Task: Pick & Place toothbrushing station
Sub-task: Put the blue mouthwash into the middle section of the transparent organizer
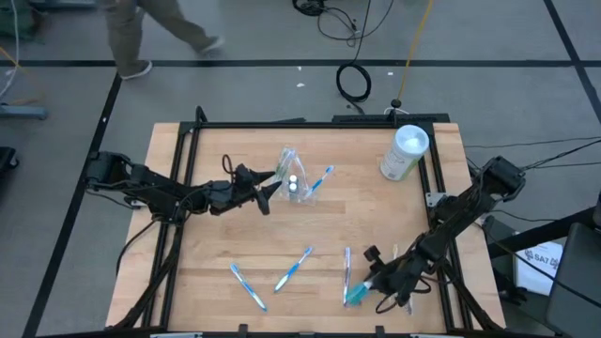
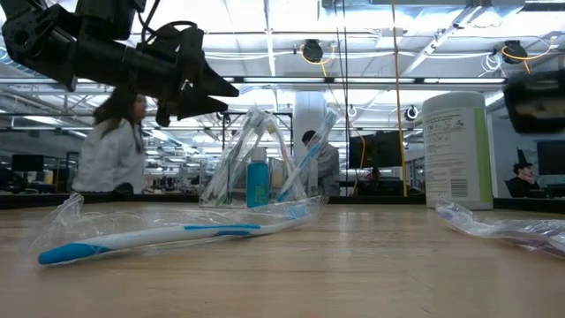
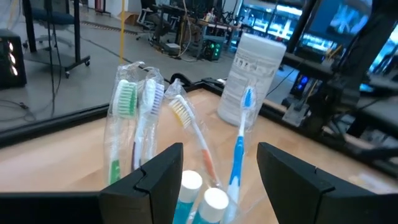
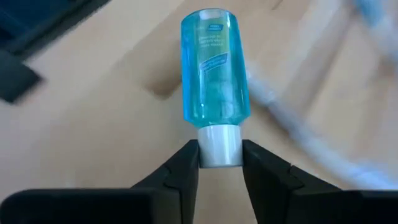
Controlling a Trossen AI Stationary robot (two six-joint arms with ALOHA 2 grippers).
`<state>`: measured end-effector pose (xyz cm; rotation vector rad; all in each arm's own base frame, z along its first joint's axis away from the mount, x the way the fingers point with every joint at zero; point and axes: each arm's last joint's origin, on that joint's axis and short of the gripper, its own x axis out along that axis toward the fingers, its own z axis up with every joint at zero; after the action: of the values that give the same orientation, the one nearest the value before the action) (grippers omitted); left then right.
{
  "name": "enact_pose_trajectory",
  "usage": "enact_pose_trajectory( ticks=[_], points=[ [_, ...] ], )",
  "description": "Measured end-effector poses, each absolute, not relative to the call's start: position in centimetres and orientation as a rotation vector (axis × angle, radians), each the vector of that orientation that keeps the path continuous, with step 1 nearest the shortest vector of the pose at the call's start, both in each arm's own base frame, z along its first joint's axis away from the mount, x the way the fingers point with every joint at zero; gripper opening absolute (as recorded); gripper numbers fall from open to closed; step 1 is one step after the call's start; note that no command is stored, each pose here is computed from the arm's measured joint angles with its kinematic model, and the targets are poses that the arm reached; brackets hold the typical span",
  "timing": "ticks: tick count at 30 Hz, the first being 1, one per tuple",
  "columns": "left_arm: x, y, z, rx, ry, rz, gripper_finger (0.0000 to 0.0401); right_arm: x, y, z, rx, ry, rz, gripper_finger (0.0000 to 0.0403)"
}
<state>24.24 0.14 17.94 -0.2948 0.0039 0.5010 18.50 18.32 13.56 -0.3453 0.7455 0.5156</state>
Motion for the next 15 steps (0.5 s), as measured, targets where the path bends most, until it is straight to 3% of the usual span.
enact_pose_trajectory(
  ticks=[5,15],
  points=[
    [24.3,0.1,18.2,-0.413,-0.04,0.438,0.0214,19.9,16.7,14.6,-0.694,0.607,0.421,0.0091],
    [24.7,0.5,18.3,-0.623,-0.004,0.171,0.0214,24.7,11.8,16.7,-1.365,0.44,0.277,0.0099]
  ],
)
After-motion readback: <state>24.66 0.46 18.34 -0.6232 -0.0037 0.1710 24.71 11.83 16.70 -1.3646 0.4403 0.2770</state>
